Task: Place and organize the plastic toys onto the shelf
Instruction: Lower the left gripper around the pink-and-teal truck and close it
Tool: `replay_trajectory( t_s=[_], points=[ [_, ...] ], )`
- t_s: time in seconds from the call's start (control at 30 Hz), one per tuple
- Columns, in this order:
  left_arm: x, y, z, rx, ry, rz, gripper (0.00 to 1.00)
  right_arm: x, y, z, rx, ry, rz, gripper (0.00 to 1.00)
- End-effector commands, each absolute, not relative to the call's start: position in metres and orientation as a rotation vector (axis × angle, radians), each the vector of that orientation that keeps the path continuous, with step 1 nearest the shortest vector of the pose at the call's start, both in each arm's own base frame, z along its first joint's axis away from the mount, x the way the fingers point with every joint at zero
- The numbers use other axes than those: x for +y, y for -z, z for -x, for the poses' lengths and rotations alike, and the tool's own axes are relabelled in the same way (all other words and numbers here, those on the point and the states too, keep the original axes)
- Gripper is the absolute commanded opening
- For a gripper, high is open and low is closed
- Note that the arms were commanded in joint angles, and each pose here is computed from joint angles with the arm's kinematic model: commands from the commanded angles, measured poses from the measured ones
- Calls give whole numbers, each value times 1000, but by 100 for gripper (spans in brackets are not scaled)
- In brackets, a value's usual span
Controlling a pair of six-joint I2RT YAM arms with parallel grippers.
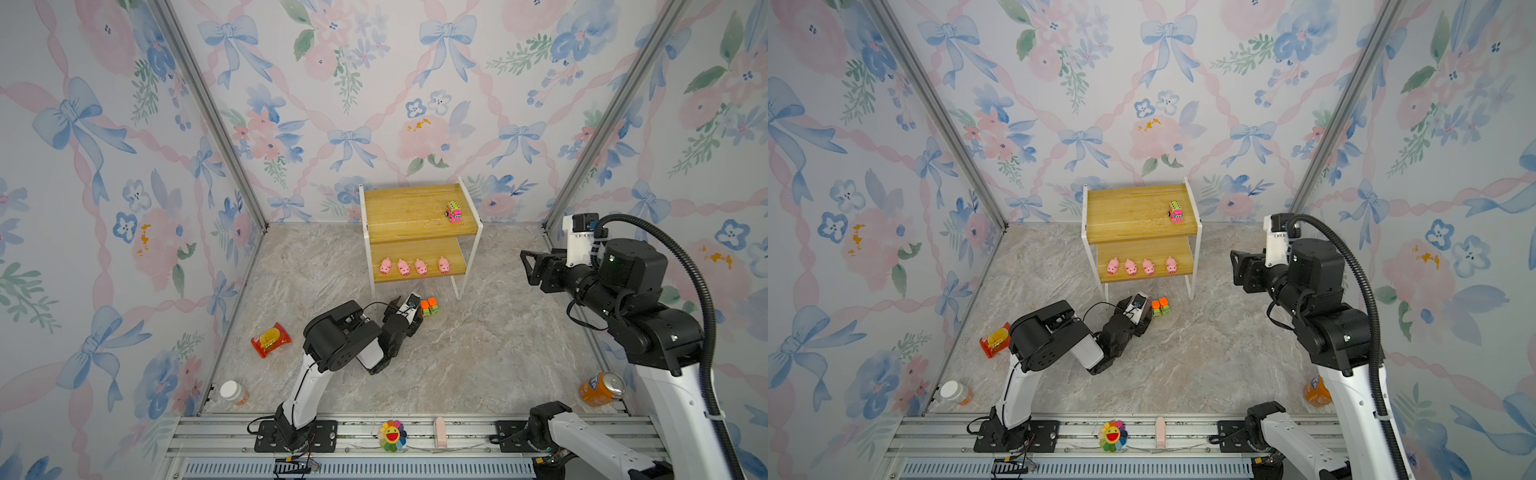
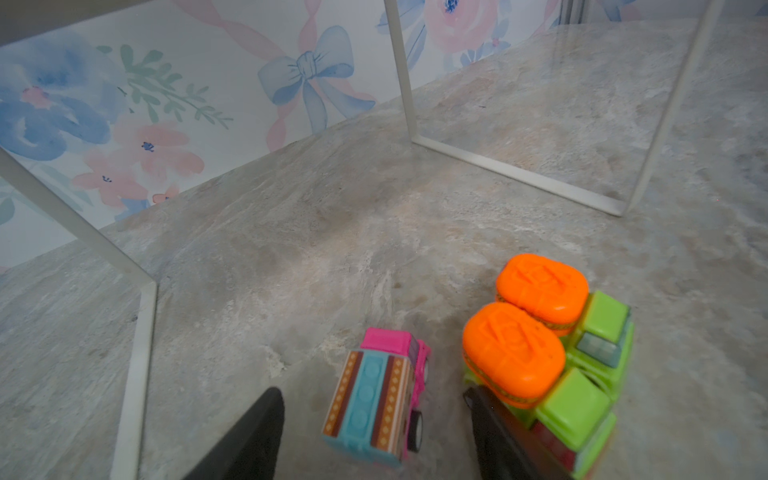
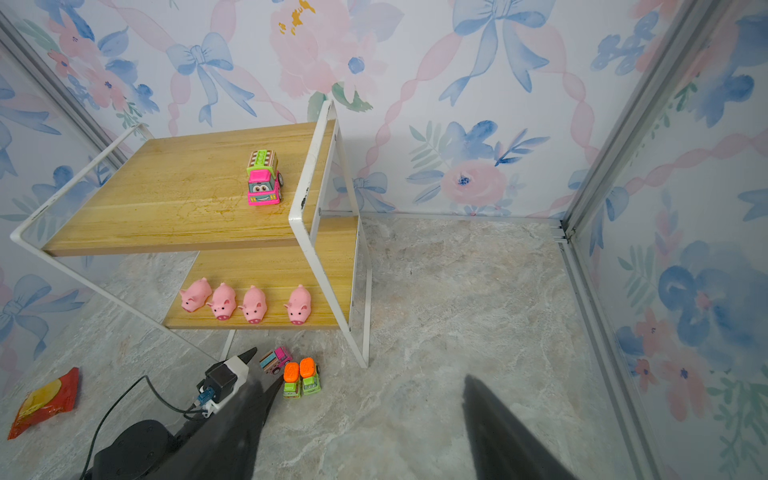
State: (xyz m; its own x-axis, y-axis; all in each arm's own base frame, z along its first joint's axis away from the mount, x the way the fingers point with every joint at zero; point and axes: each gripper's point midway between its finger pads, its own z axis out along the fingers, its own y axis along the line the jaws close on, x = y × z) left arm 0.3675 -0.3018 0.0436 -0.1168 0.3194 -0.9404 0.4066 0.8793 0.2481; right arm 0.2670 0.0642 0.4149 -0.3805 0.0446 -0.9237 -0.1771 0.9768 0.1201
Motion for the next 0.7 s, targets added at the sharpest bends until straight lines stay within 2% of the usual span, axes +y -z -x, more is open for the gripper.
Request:
replay_trajectory(
  t_s=[0.0,0.2,0.67],
  points=[
    [-297,-34,-370,1747,78,-550,77,64,-416,-268,1933,-236,105,77],
    [-298,-32,-372,1763,107,-565,79,62,-414,-269,1933,-230,98,78],
    [-304,-27,-375,1784,110,-608,62,59,-412,-268,1934,-220,91,78]
  ],
)
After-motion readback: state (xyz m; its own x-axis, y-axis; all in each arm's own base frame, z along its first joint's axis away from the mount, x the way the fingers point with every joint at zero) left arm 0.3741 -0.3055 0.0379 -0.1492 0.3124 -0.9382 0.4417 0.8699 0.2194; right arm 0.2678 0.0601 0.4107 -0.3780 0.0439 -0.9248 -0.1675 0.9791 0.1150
